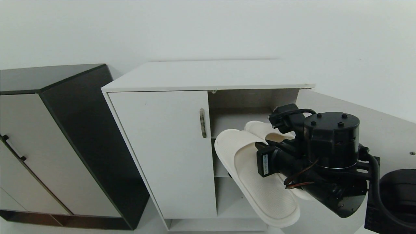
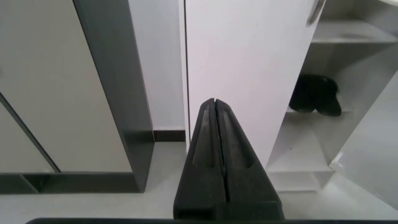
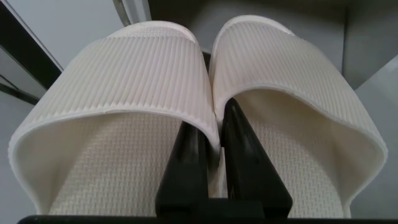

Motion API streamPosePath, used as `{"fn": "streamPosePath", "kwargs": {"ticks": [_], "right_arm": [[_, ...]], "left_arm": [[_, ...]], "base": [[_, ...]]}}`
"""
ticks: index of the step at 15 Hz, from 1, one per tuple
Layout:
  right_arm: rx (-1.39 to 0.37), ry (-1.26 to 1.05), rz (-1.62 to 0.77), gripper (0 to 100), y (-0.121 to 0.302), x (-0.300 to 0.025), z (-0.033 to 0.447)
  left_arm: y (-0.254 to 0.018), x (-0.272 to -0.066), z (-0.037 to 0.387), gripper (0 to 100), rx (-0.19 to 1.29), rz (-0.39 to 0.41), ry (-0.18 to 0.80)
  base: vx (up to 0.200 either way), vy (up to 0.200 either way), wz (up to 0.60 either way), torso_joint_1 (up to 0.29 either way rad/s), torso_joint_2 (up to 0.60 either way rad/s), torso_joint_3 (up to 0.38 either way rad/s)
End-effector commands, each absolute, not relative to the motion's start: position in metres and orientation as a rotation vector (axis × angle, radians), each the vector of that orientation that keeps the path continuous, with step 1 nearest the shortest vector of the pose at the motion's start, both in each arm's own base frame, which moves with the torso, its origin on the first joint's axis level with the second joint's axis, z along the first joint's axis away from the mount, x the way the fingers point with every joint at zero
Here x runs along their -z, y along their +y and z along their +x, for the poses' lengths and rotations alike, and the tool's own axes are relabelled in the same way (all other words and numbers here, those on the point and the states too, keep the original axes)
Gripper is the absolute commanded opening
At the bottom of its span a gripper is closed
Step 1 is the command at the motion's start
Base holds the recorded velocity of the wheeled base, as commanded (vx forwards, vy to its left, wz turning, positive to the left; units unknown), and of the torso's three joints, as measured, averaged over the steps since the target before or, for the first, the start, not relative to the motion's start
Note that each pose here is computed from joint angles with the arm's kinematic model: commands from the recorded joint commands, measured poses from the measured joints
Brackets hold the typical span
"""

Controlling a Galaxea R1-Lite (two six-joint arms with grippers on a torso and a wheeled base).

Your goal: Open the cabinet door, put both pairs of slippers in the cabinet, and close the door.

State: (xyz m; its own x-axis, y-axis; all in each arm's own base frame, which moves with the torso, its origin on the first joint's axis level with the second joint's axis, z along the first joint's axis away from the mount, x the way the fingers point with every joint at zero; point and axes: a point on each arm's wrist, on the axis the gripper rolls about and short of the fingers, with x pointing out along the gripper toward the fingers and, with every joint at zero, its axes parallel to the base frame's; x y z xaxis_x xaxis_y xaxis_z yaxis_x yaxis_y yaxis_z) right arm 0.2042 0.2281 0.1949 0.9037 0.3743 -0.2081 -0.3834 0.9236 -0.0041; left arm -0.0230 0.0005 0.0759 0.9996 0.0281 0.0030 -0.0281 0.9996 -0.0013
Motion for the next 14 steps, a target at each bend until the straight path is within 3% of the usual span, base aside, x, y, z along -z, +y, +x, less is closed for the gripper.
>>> {"fn": "streamPosePath", "kwargs": {"ticks": [1,9,14], "right_arm": [[-0.391,0.208,-0.047,0,0.2283,-0.1942,0.2042],[-0.389,0.209,-0.047,0,0.2275,-0.1938,0.2042],[-0.381,0.216,-0.056,0,0.2270,-0.1914,0.2062]], "left_arm": [[0.0005,-0.0759,-0.0229,0,-0.028,-0.002,-0.002],[0.0004,-0.0759,-0.0229,0,-0.029,-0.002,-0.002],[0.0004,-0.0759,-0.0229,0,-0.029,-0.003,-0.002]], "base": [[0.000,0.000,0.00,-0.129,0.45,0.344],[0.000,0.000,0.00,-0.068,0.45,0.380],[0.000,0.000,0.00,-0.001,0.11,0.099]]}}
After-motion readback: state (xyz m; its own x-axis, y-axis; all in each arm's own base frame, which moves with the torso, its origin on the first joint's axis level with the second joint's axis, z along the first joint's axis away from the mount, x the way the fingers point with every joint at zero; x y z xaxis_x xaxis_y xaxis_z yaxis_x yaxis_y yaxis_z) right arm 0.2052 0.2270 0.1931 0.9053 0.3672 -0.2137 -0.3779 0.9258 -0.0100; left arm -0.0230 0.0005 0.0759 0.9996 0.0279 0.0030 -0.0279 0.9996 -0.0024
